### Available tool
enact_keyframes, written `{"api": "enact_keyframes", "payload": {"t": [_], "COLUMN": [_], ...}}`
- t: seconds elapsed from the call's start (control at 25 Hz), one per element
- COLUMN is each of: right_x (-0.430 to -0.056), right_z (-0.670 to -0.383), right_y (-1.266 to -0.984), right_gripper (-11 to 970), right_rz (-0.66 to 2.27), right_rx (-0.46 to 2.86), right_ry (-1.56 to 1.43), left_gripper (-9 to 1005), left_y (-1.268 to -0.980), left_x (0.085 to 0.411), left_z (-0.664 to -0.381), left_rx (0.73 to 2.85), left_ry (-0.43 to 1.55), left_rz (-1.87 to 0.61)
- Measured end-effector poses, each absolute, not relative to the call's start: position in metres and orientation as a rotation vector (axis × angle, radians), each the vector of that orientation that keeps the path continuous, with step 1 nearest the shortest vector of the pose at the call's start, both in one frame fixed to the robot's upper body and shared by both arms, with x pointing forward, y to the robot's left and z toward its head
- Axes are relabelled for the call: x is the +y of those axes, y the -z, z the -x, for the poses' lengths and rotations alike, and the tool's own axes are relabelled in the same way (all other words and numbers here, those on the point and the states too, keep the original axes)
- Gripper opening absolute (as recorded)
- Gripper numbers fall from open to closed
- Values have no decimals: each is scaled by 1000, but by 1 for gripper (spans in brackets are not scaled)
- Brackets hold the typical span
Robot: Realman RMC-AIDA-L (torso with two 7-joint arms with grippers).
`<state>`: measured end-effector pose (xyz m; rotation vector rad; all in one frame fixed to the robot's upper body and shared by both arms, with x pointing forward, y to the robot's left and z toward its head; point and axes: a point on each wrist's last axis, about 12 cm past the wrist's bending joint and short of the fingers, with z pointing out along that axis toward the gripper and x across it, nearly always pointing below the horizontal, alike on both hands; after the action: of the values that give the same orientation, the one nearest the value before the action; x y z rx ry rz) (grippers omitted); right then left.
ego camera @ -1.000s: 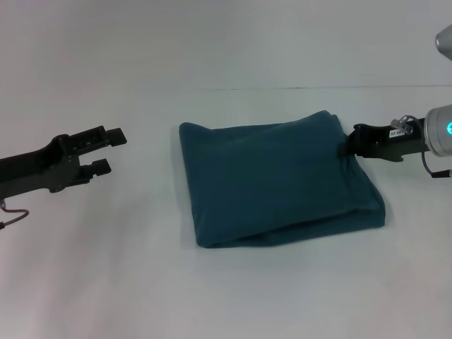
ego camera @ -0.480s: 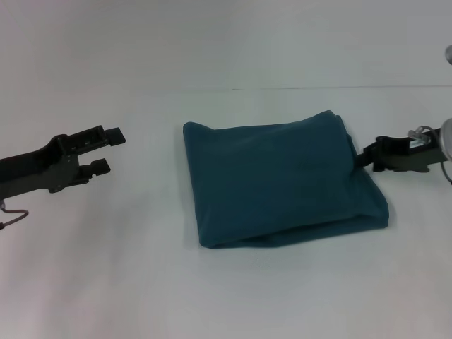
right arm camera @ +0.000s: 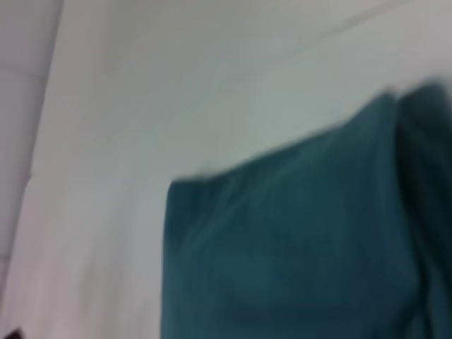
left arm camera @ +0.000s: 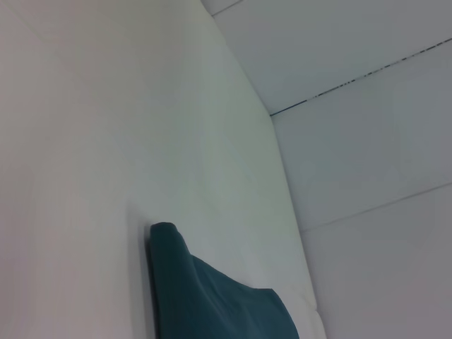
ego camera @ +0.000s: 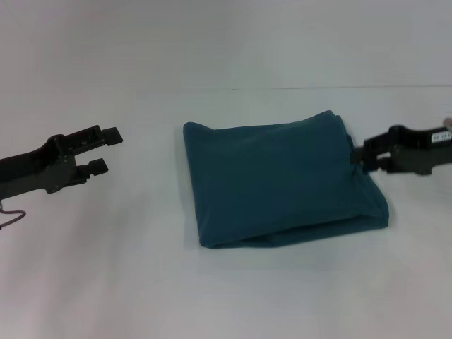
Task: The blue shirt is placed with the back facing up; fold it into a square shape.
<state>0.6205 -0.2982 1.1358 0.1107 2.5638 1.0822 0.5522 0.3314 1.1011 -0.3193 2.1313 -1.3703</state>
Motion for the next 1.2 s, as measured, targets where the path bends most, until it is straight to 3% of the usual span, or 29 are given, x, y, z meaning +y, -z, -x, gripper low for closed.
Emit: {"api": "enact_keyframes", "payload": {"t": [0.52, 0.76, 1.2], "right_x": [-299, -321, -335], "right_z": [-608, -618, -615], "right_y": [-1108, -1122, -1160], "right_gripper": [360, 359, 399], "right_rz": [-126, -183, -63], "right_rx": [2702, 2669, 2478], "right_ry": [-1004, -822, -1099], "left_gripper": [813, 806, 793], "left_y": [-1102, -1102, -1083], "left_x": [334, 331, 298], "left_z": [-553, -552, -537], "left_rx": [2120, 2130, 2380], "left_ry": [1365, 1381, 1500], "left_rz": [332, 324, 353]}}
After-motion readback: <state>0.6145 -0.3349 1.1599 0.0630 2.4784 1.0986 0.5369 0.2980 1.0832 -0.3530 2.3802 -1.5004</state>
